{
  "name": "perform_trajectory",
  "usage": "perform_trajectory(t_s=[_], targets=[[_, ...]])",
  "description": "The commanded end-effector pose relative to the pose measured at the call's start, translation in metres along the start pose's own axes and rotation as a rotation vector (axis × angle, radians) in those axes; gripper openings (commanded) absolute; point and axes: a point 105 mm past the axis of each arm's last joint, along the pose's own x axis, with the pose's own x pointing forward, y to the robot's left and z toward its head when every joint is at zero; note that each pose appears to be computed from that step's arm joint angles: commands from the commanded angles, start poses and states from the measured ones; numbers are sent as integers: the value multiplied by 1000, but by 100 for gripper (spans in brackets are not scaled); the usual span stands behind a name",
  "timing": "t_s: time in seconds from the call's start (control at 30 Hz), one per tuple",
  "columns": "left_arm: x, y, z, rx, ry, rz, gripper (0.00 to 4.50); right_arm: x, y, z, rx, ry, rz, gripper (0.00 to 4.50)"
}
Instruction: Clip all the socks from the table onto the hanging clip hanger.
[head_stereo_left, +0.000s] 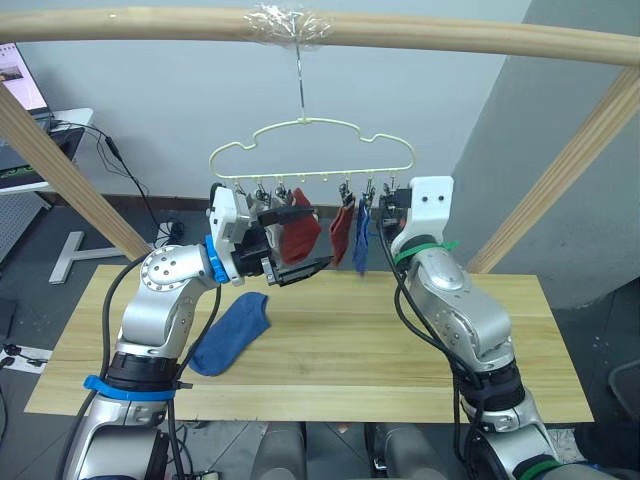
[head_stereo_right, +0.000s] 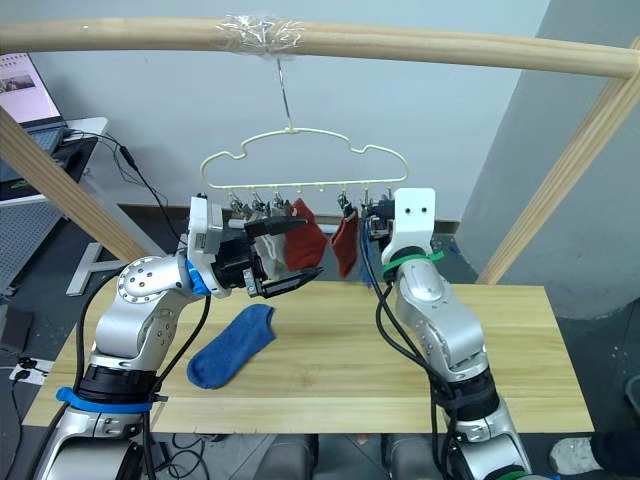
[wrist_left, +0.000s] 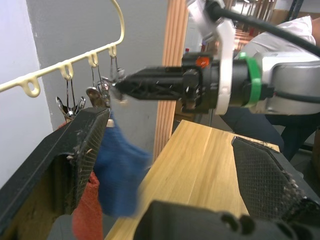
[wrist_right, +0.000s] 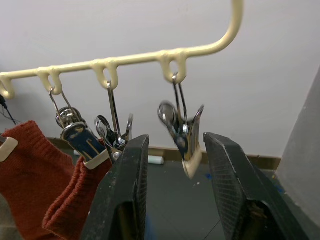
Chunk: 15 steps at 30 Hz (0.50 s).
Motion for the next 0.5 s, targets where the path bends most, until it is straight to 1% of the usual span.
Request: perform_trajectory(t_s=[0.03,0.27,0.5], targets=[[-1,0,16,47,-37,1,450,2,-1,17,1,-68,-5,180],[3,-1,17,50,-43,0,450,10,-1,20,2,-78,-7,180],[5,-1,21,53,-62,0,450,16,6,27,21,-95,16,180]])
